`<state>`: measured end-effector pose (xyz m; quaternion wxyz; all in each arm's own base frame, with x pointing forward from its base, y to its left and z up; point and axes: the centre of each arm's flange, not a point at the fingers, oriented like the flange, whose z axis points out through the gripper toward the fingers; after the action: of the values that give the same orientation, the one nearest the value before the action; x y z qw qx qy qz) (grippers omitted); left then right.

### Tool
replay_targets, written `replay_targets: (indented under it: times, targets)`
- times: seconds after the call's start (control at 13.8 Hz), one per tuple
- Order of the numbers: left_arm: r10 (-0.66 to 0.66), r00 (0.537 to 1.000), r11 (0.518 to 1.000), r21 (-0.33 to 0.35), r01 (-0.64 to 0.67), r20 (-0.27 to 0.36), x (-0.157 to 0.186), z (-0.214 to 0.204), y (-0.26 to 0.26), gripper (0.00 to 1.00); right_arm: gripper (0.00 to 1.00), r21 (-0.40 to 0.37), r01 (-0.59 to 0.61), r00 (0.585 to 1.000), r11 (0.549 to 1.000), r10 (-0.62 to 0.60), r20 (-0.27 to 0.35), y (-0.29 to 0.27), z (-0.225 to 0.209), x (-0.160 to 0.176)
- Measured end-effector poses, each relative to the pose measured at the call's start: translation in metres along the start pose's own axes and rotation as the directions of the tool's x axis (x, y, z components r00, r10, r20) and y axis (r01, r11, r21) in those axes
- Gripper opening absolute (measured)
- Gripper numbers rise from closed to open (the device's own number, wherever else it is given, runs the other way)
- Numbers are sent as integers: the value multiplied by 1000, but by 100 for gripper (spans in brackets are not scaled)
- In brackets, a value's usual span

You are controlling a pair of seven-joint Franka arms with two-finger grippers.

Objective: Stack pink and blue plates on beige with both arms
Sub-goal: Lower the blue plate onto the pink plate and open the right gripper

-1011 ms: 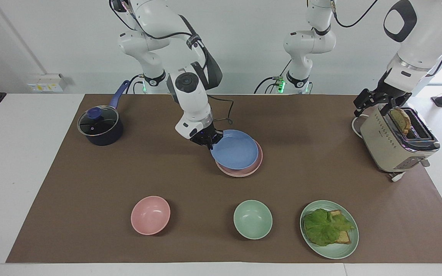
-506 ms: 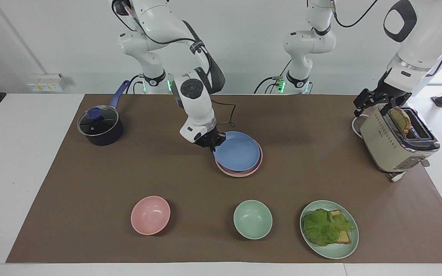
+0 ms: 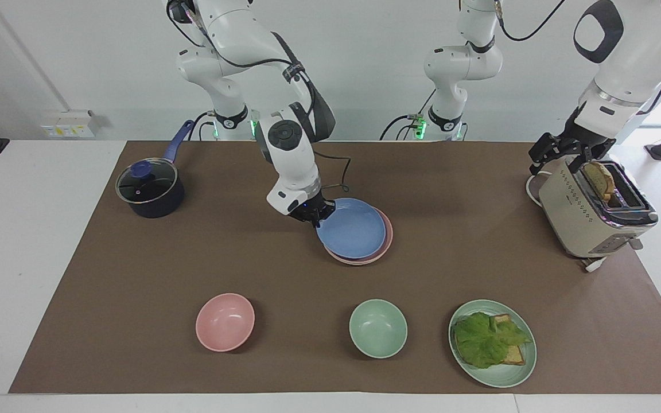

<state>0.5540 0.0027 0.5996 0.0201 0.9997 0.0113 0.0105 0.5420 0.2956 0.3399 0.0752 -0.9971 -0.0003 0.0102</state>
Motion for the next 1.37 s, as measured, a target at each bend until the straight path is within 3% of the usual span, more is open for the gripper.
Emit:
replay_targets:
  times: [0.29,0.58,0.72,0.94,1.01,1.23,1.37]
  targets:
    - [0,1000,1000,0,0,0,0,0,0,100,16,-1,0,1000,1000,0,4,0,2,0]
    - [0,1000,1000,0,0,0,0,0,0,100,58,28,-27,1000,999,27,15,-1,2,-1]
    - [0,1000,1000,0,0,0,0,0,0,100,66,55,-47,999,997,47,15,-4,1,-1]
    - [0,1000,1000,0,0,0,0,0,0,100,95,63,-45,999,997,45,8,-8,0,-1]
    - [0,1000,1000,0,0,0,0,0,0,100,100,67,-42,999,997,42,2,-10,-3,0]
    - [0,1000,1000,0,0,0,0,0,0,100,100,67,-40,997,997,44,-60,0,-37,11]
    - [0,1000,1000,0,0,0,0,0,0,100,100,17,-41,993,999,43,-112,30,-70,22]
